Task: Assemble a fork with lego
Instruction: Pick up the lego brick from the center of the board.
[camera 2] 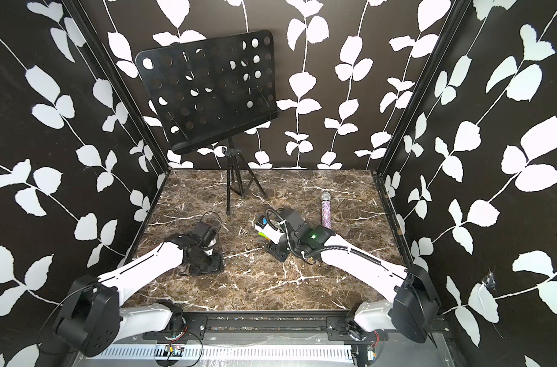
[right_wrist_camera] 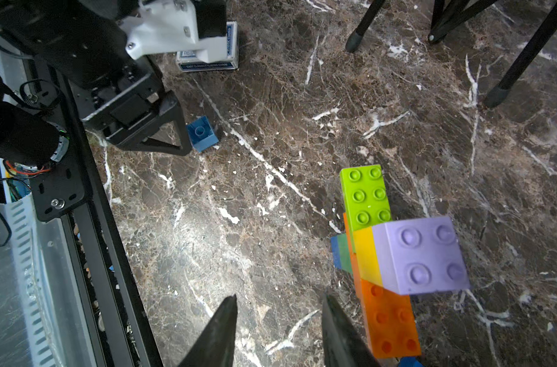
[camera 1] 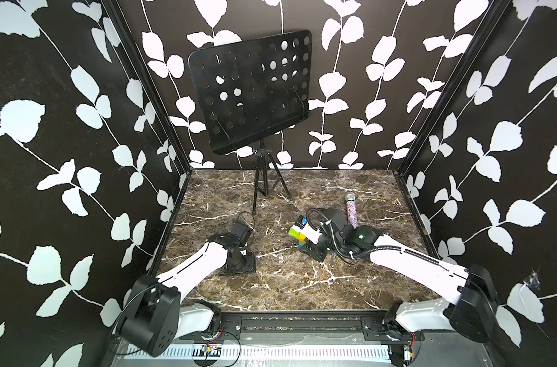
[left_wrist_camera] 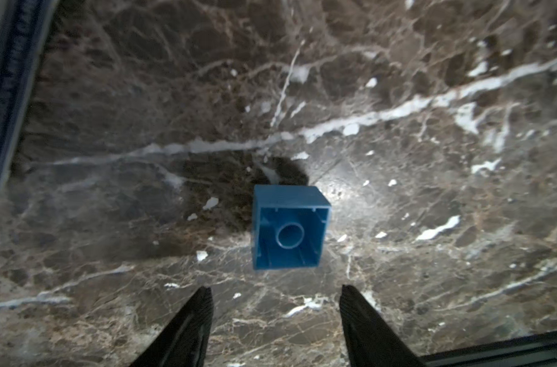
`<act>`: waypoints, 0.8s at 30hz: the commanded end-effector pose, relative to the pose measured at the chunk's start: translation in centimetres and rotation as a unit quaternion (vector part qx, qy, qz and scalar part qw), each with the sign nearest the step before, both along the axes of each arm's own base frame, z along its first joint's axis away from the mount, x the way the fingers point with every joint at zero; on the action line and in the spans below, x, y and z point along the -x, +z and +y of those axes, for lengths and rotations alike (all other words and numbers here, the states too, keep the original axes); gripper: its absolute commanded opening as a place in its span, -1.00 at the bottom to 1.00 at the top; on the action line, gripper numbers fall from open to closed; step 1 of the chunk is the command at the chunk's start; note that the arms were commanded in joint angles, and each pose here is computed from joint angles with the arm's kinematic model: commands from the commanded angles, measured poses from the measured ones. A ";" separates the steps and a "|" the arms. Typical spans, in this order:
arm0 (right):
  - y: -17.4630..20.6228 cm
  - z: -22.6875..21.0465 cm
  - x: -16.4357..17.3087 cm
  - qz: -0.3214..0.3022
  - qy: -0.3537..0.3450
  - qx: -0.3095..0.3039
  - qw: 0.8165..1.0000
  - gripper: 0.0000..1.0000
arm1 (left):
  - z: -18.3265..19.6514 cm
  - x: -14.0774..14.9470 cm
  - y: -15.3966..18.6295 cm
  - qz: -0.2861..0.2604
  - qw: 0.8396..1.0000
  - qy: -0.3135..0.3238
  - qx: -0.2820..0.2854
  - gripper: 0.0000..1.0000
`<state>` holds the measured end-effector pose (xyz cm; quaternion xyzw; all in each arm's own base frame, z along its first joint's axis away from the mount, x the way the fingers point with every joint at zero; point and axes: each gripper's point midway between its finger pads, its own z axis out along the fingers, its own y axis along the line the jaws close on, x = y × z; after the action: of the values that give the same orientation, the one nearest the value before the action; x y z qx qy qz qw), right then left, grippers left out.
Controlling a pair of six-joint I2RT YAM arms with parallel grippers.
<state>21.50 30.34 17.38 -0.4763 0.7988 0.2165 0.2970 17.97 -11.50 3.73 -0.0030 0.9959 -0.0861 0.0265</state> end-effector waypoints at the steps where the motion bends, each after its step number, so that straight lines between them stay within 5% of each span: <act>1: 1.2 0.6 0.3 -0.009 0.002 -0.033 0.999 -0.15 | 0.0 -1.3 0.3 -0.013 1.000 -0.015 -0.023 0.32; 16: -0.2 -0.3 0.9 0.006 -0.015 -0.029 0.999 -0.14 | -0.9 -3.1 -1.3 0.002 0.997 -0.061 -0.039 0.12; 24: -0.3 -0.9 1.1 0.009 -0.024 -0.025 0.999 -0.15 | -3.1 -2.9 -0.5 0.006 0.996 -0.081 0.023 -0.51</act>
<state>20.52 29.39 16.24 -0.4532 0.8108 0.2266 0.2931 20.70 -13.03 1.99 0.0610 0.9958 -0.0681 0.0043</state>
